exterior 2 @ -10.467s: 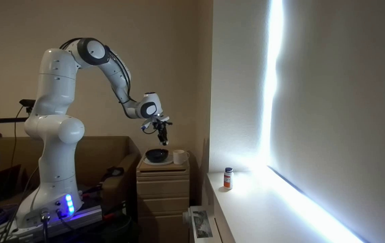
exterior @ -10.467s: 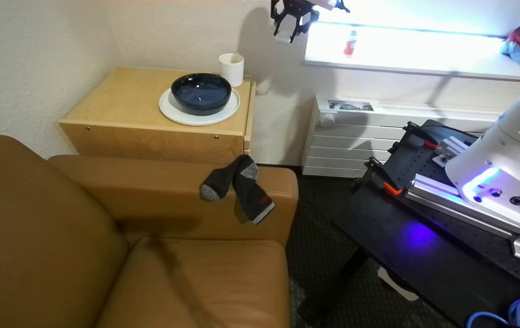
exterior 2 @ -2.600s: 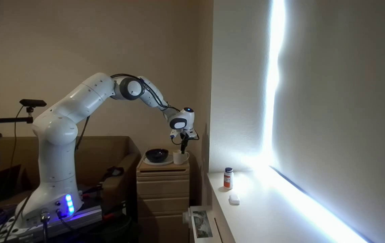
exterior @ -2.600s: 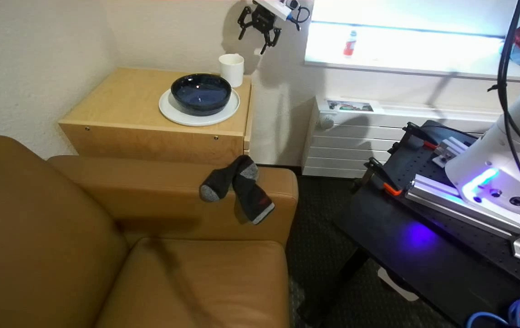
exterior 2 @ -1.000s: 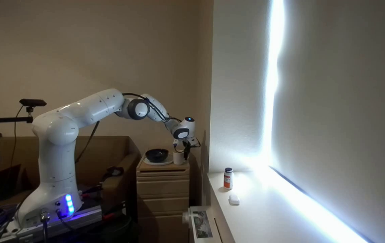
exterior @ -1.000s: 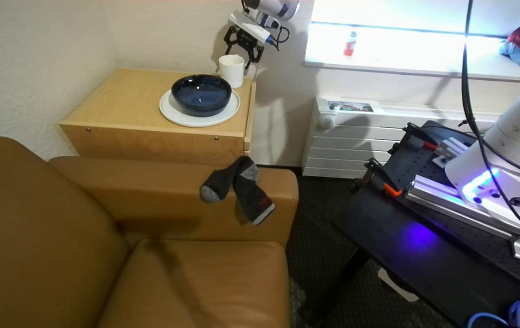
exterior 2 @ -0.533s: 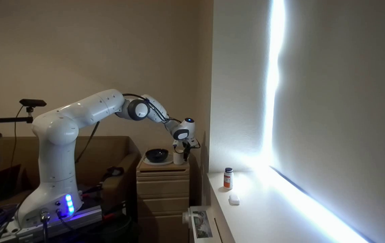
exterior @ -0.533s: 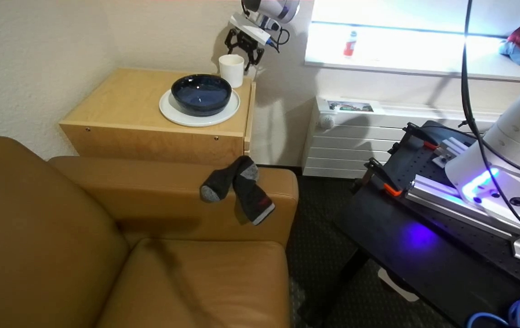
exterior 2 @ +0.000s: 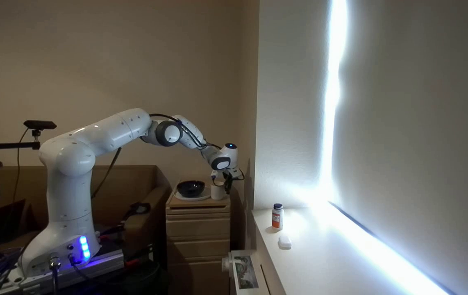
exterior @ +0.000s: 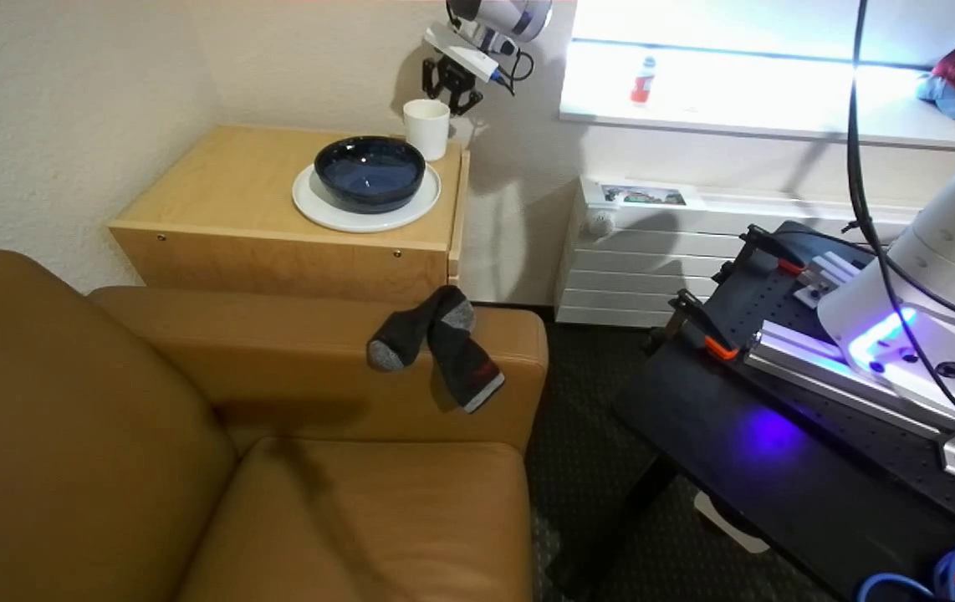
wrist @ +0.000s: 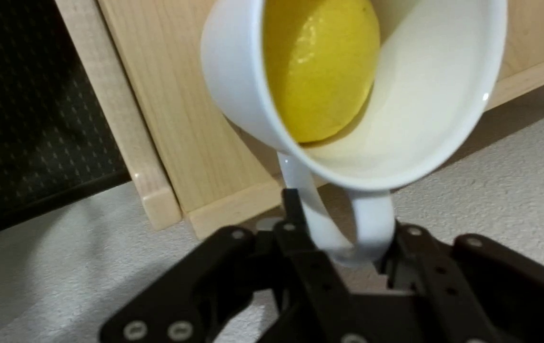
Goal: Move the airpod case from the bowl to the windowsill then put the lemon in the bowl
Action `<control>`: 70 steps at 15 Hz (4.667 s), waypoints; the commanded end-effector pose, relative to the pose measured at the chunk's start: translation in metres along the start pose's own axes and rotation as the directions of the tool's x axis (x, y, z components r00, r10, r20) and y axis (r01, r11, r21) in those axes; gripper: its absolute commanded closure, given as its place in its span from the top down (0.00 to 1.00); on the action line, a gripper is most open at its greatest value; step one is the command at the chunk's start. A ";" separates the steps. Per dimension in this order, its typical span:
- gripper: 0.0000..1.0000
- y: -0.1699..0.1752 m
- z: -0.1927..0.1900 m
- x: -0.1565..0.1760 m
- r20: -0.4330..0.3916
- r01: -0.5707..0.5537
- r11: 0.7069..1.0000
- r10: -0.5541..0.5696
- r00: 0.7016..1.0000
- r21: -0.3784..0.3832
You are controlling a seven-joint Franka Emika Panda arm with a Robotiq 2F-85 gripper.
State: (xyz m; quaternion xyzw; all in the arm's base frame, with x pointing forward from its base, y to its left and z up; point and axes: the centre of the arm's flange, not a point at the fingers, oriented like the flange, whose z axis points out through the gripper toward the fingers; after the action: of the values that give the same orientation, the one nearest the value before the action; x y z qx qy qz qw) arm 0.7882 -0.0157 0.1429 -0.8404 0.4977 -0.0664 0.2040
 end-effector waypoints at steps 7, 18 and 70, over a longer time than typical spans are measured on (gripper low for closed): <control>0.05 0.000 -0.010 -0.001 0.051 -0.022 1.000 0.022 0.998 0.009; 0.05 -0.071 -0.145 -0.066 -0.237 0.206 0.933 -0.281 0.930 -0.296; 0.18 -0.074 -0.065 -0.310 -0.676 0.755 0.654 -0.577 0.458 -0.046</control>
State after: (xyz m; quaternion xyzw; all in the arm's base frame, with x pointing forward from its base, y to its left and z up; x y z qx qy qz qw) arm 0.6735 0.2649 0.2607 -0.8563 0.1486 -0.4869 0.0877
